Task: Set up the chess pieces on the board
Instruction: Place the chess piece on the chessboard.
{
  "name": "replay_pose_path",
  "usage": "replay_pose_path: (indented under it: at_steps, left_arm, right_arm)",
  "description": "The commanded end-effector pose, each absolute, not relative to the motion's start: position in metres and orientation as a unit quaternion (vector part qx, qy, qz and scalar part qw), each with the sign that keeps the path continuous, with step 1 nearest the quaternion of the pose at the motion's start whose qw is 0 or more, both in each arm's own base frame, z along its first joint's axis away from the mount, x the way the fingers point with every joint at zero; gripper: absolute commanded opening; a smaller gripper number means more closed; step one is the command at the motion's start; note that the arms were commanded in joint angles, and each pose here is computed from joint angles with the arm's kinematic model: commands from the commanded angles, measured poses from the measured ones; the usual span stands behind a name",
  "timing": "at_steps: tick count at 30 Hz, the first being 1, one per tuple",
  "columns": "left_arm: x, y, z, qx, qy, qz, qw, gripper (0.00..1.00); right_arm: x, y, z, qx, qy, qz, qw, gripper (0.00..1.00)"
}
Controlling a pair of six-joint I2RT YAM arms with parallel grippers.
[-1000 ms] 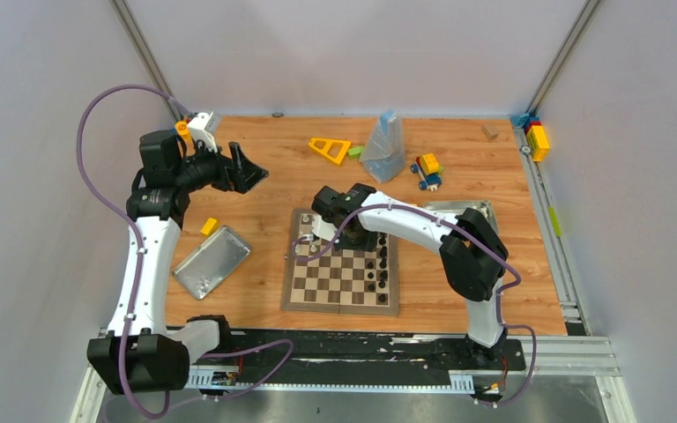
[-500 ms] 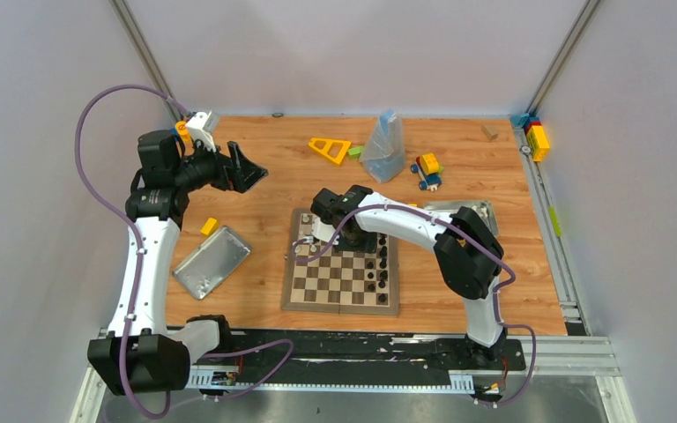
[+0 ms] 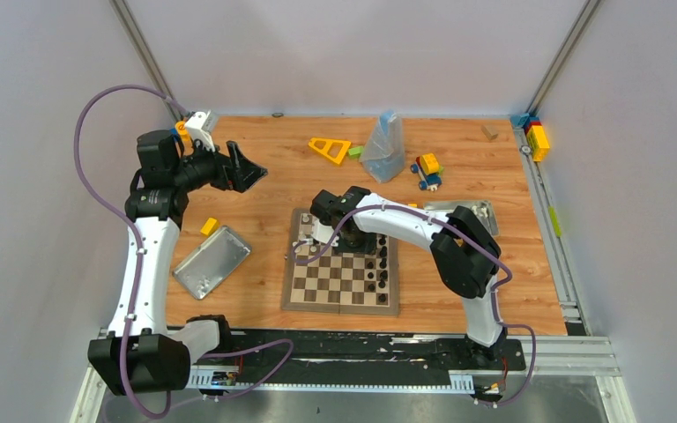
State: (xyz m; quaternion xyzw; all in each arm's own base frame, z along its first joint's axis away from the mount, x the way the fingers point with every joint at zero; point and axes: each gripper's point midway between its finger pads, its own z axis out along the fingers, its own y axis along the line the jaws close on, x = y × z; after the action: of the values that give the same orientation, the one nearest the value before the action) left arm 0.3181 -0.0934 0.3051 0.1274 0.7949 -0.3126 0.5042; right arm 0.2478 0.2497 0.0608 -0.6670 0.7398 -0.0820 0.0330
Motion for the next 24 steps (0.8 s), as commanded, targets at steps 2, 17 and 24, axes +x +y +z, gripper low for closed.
replay_pose_path:
  at_steps: [2,17,24]
  left_arm:
    - [0.3147,-0.0929,0.3168,0.135,0.781,-0.314,0.523,1.00]
    - [0.3147,-0.0925,0.3161,0.134,0.781,-0.316,0.522,1.00]
    - [0.3146,-0.0922,0.3163,0.134,0.780,-0.316,0.523,1.00]
  right_arm:
    - [0.2495,0.2586,0.0649,-0.674,0.733,-0.079,0.039,0.01]
    - [0.2487,0.2594,0.0646,-0.674,0.734,-0.078,0.038,0.21]
    - [0.2499,0.2617,0.0666,-0.672,0.735,-0.078,0.043,0.26]
